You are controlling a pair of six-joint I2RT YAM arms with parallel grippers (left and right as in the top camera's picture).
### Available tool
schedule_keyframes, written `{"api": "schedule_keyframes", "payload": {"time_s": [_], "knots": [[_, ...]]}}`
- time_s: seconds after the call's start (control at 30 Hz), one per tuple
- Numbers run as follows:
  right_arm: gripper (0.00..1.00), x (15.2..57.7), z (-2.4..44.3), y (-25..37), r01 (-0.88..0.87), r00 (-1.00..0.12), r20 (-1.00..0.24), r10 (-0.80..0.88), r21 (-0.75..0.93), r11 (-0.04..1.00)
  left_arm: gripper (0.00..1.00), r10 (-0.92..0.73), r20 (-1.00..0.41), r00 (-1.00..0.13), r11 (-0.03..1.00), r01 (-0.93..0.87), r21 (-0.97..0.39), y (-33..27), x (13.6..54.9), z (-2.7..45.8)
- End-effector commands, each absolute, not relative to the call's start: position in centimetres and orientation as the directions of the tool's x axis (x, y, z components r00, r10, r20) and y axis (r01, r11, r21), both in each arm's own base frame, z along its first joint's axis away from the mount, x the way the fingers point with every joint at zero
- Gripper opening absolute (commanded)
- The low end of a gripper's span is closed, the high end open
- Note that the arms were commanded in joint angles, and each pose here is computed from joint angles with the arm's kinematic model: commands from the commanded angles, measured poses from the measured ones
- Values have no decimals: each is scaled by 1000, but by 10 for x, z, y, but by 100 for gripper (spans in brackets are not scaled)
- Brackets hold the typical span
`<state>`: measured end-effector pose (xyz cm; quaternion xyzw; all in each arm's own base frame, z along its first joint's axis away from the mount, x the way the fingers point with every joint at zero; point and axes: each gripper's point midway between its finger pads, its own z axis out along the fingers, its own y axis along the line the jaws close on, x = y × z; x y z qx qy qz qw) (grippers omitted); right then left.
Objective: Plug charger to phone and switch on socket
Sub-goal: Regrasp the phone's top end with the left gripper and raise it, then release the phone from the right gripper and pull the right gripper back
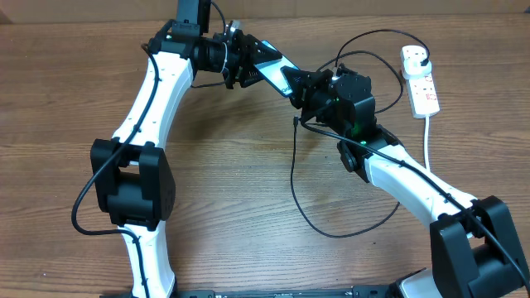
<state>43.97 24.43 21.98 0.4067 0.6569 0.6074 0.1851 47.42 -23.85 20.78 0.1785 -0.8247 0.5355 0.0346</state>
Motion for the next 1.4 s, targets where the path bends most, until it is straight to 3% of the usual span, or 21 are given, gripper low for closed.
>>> {"api": "schedule_keyframes", "payload": {"time_s": [0.0, 0.37, 0.8, 1.37], "knots": [[4, 425, 263, 261, 238, -699, 239, 675, 966, -95, 39, -273, 230, -934, 361, -321, -875, -238, 480, 212], [4, 405, 264, 286, 252, -769, 246, 590, 965, -74, 28, -292, 233, -928, 338, -328, -882, -243, 487, 217], [4, 384, 244, 308, 322, -786, 275, 553, 947, -14, 5, -319, 269, -909, 320, -371, -872, -251, 489, 219], [4, 380, 241, 312, 334, -788, 282, 547, 942, -4, 4, -435, 331, -837, 285, -477, -831, -244, 504, 215]]}}
